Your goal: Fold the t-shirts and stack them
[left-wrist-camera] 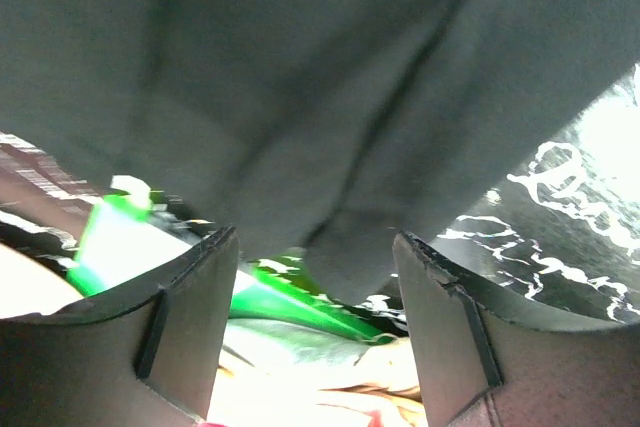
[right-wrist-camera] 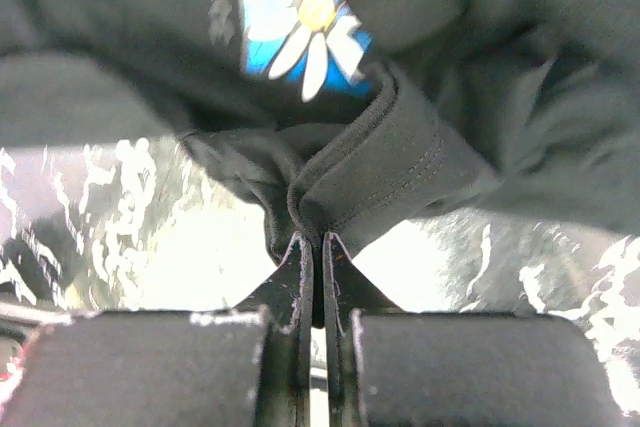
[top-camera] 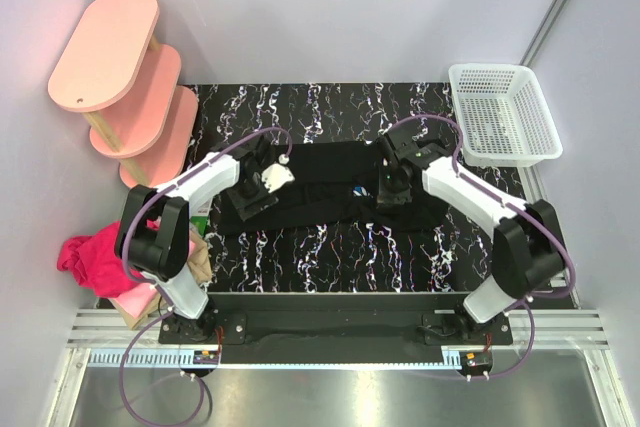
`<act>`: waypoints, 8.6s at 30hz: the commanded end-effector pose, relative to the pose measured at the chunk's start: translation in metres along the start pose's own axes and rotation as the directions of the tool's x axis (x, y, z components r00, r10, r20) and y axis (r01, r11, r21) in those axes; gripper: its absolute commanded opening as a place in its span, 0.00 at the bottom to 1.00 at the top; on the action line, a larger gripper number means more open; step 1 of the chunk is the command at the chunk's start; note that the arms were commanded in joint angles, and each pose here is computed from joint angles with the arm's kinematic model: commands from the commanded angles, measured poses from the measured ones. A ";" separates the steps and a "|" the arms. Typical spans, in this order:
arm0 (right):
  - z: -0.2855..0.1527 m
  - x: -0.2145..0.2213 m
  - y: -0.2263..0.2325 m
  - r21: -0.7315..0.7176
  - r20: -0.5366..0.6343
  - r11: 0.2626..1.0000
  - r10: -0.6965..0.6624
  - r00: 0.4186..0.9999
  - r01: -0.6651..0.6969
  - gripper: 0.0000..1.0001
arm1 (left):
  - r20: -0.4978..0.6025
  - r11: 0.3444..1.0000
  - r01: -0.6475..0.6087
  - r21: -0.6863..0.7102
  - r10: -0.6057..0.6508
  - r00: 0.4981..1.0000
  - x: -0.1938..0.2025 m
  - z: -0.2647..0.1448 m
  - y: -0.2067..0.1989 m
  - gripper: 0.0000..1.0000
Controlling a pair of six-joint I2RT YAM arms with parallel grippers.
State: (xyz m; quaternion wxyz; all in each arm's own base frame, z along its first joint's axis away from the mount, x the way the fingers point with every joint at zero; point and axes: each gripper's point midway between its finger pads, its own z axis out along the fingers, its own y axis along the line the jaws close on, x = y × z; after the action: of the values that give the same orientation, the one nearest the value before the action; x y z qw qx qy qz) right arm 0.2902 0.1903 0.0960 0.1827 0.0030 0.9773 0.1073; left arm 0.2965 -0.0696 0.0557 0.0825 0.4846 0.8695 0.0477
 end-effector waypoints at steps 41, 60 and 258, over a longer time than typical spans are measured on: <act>-0.075 0.103 -0.007 -0.057 0.026 0.996 0.067 0.997 -0.066 0.00 | -0.034 0.992 -0.006 0.123 0.010 0.999 0.022 0.004 -0.049 0.24; -0.115 0.051 -0.004 0.009 0.180 1.000 0.001 0.984 -0.003 0.00 | -0.051 0.998 -0.042 -0.040 0.040 0.998 0.018 -0.040 0.007 0.00; -0.064 -0.160 -0.104 0.033 0.315 0.936 0.324 0.892 -0.352 0.69 | -0.128 0.986 -0.042 -0.162 0.021 0.992 -0.004 0.021 0.063 0.99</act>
State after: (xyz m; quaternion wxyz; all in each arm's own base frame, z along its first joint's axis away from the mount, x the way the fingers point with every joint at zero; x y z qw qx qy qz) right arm 0.3994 0.0469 0.1214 0.2408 0.2005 0.9496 0.0115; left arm 0.3514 -0.0424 0.0337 0.0465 0.4877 0.8601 0.1425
